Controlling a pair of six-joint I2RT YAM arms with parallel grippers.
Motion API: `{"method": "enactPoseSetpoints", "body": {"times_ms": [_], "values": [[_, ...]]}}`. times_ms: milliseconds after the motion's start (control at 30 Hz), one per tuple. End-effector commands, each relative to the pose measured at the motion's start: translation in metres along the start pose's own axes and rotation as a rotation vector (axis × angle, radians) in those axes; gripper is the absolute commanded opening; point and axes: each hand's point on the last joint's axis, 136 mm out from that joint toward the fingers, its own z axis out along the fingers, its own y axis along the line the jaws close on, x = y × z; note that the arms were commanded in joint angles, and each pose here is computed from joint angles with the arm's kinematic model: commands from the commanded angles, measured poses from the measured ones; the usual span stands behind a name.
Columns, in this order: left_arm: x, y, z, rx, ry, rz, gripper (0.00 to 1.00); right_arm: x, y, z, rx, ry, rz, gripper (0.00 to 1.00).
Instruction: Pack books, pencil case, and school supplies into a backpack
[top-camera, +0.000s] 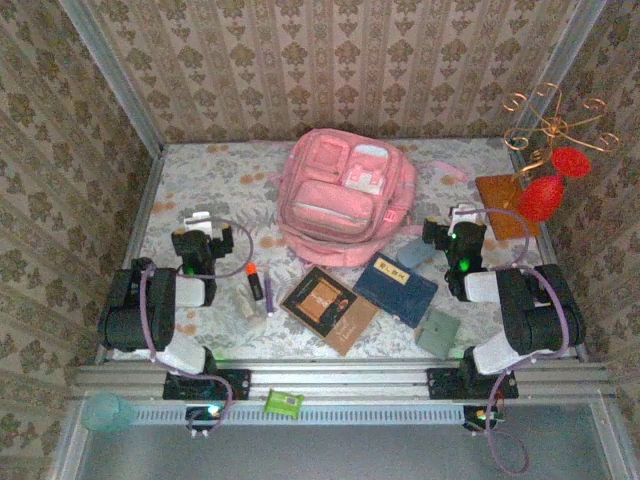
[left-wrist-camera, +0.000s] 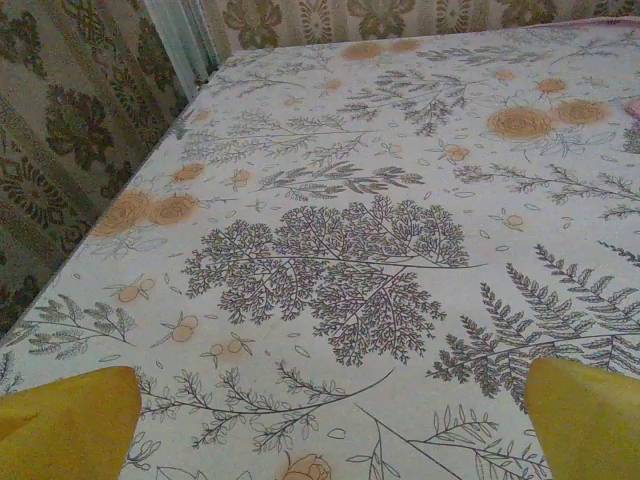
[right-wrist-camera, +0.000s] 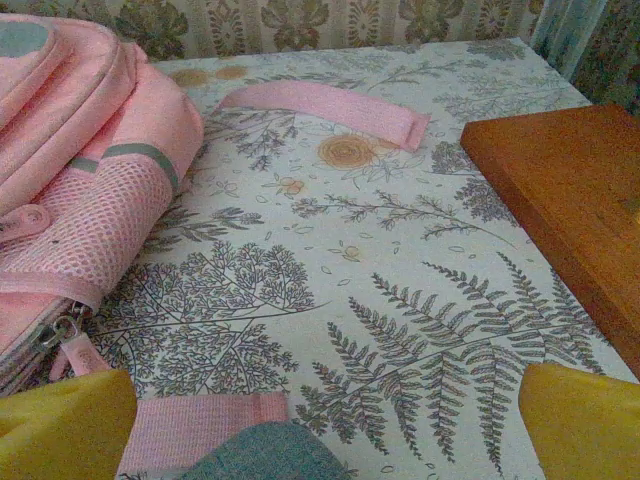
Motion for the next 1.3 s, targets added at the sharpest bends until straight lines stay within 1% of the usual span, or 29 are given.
{"method": "enactPoseSetpoints", "body": {"times_ms": [0,1100,1233,1267], "values": [[-0.0112,-0.0007,0.0043,-0.007,-0.027,0.009,1.0,-0.0088,0.0018,0.0001,0.0,-0.037,-0.009,1.0],[-0.0109,-0.0007,0.0043,-0.007,-0.026,0.009,1.0,-0.0089,0.0017,-0.0001,0.0,-0.037,-0.009,1.0],[-0.0134,-0.002,0.0021,0.0,-0.045,0.01,1.0,-0.0151,-0.0022,-0.0057,0.033,-0.057,-0.005,1.0],[-0.0152,-0.0019,-0.0008,0.003,-0.059,0.011,1.0,-0.0167,-0.0007,-0.0093,0.02,-0.068,-0.005,1.0]]}}
